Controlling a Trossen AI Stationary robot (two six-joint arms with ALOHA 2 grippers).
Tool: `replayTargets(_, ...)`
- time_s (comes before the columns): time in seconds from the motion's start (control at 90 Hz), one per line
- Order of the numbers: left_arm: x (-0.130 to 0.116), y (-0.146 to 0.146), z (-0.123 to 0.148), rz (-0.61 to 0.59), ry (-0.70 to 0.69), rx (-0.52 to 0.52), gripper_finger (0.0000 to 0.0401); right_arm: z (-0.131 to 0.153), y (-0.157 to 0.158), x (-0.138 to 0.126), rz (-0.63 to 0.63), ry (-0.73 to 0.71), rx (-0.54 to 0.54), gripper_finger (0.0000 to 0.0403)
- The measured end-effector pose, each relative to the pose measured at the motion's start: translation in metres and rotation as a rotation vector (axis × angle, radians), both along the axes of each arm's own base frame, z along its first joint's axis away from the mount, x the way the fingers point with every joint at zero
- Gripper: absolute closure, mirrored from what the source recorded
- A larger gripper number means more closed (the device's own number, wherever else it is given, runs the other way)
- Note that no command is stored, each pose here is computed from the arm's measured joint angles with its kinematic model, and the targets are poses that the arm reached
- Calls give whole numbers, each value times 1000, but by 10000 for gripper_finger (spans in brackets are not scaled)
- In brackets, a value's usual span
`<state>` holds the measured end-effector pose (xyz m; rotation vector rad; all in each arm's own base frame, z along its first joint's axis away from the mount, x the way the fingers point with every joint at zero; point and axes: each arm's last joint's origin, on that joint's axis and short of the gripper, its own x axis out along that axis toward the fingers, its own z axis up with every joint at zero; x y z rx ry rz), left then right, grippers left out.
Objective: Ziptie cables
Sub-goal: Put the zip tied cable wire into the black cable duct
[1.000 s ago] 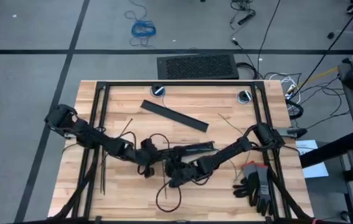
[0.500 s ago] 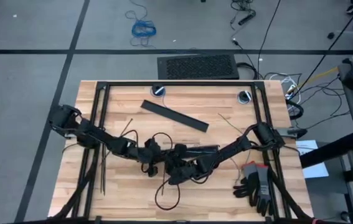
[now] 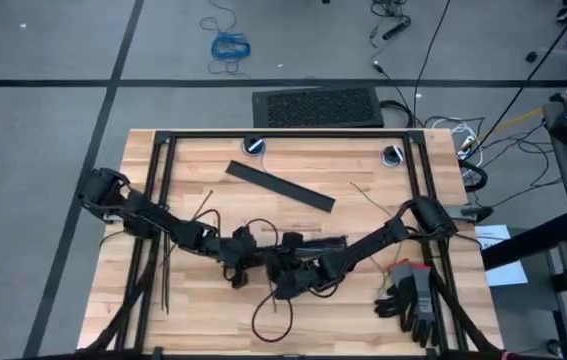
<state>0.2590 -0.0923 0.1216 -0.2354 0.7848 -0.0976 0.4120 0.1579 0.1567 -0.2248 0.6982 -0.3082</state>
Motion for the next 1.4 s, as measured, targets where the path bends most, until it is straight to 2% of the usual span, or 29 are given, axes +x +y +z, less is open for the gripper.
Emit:
replayTargets(0.144,-2,-7,6,-57,-50,41,339,13,4,-6,5,-9,9,348)
replayTargets(0.267,-3,-10,7,-51,-60,68,328,14,4,-6,6,-11,11,348)
replayTargets(0.789,1,-20,16,-67,-131,147,325,12,4,-6,8,-4,58,348)
replayTargets(0.878,0,-20,15,-52,-120,135,337,11,4,-6,4,-6,62,348)
replayTargets(1.033,0,-19,15,-32,-99,126,391,11,5,-6,15,-2,93,348)
replayTargets(1.4,4,-12,4,69,-40,88,398,13,8,-3,66,-24,156,349)
